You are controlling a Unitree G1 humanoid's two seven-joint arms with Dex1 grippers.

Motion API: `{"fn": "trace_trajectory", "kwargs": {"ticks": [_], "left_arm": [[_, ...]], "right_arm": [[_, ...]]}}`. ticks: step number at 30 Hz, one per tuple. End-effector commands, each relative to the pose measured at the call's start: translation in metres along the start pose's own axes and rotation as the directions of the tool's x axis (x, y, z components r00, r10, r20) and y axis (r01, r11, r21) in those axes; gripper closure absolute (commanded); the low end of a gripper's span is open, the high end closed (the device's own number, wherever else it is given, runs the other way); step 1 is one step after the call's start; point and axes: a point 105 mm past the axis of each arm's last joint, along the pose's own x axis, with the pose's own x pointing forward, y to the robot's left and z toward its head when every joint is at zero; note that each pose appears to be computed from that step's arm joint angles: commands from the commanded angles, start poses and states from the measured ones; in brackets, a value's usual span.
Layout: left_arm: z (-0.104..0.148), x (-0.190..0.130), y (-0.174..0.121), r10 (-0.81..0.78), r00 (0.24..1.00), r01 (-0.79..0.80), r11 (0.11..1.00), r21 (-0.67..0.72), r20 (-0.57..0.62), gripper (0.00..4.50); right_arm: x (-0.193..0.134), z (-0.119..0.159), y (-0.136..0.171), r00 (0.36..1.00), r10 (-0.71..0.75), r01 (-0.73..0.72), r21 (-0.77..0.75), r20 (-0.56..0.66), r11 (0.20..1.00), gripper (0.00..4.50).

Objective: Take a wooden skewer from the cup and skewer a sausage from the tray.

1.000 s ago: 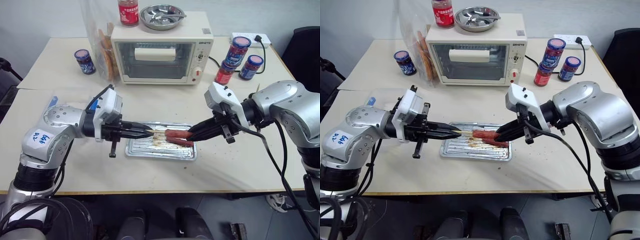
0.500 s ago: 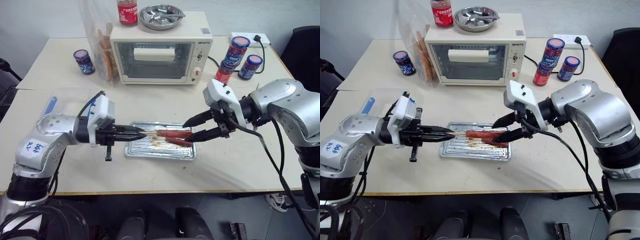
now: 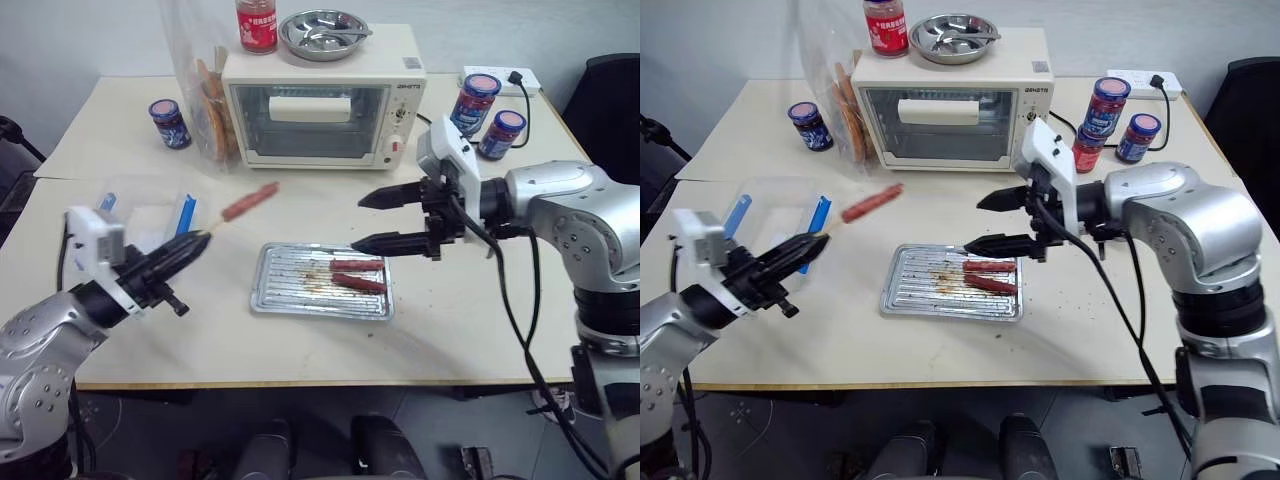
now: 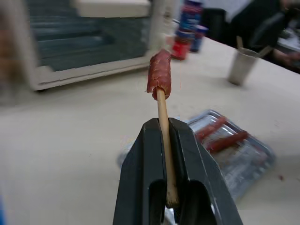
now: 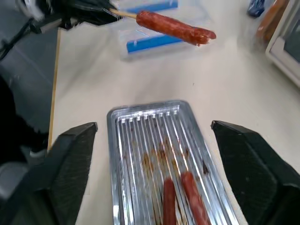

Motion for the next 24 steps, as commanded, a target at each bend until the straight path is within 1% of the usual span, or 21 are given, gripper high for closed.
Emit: {"fn": "trace_trajectory", "kwargs": {"ticks": [1, 4, 7, 10, 16, 18, 20, 21, 22, 23, 24], "left_arm": [[0.012, -0.019, 0.030, 0.260, 0.960, -0.261, 0.965, 0.000, 0.103, 4.50], [0.008, -0.030, 0.055, 0.426, 0.896, -0.425, 0.904, -0.032, 0.124, 4.50], [0.000, -0.033, 0.076, 0.529, 0.842, -0.527, 0.849, -0.051, 0.107, 4.50], [-0.010, -0.024, 0.090, 0.551, 0.832, -0.549, 0.835, -0.047, 0.071, 4.50], [-0.028, -0.009, 0.106, 0.562, 0.827, -0.561, 0.826, -0.050, 0.001, 4.50], [-0.032, -0.008, 0.109, 0.564, 0.826, -0.564, 0.824, -0.062, -0.008, 3.94], [-0.030, -0.008, 0.109, 0.559, 0.829, -0.558, 0.828, -0.049, -0.002, 3.58], [-0.026, -0.009, 0.107, 0.548, 0.836, -0.547, 0.836, -0.047, 0.012, 3.40], [-0.023, -0.010, 0.106, 0.540, 0.841, -0.539, 0.841, -0.048, 0.022, 3.07], [-0.015, -0.014, 0.100, 0.513, 0.857, -0.511, 0.858, -0.053, 0.043, 2.88], [-0.007, -0.019, 0.094, 0.483, 0.873, -0.481, 0.875, -0.052, 0.060, 2.88]], "right_arm": [[0.000, 0.022, 0.006, 0.997, -0.008, 0.012, -0.037, 0.082, 0.999, 0.53], [0.004, 0.024, 0.011, 0.996, 0.006, -0.003, -0.039, 0.092, 0.999, 0.53], [0.007, 0.025, 0.012, 0.995, 0.014, -0.009, -0.044, 0.097, 0.999, 0.53], [0.008, 0.027, 0.013, 0.995, 0.020, -0.015, -0.045, 0.103, 0.999, 0.53], [0.010, 0.027, 0.013, 0.994, 0.014, -0.009, -0.044, 0.106, 0.999, 0.53], [0.009, 0.026, 0.013, 0.994, 0.008, -0.003, -0.042, 0.109, 0.999, 0.51], [0.008, 0.025, 0.012, 0.994, -0.001, 0.005, -0.039, 0.109, 0.999, 0.51], [0.008, 0.024, 0.011, 0.994, -0.006, 0.010, -0.035, 0.109, 0.999, 0.51], [0.008, 0.024, 0.010, 0.994, -0.009, 0.012, -0.032, 0.109, 0.999, 0.51], [0.007, 0.022, 0.010, 0.994, -0.015, 0.018, -0.028, 0.106, 0.999, 0.51], [0.006, 0.020, 0.009, 0.995, -0.022, 0.024, -0.025, 0.102, 0.999, 0.51]]}}
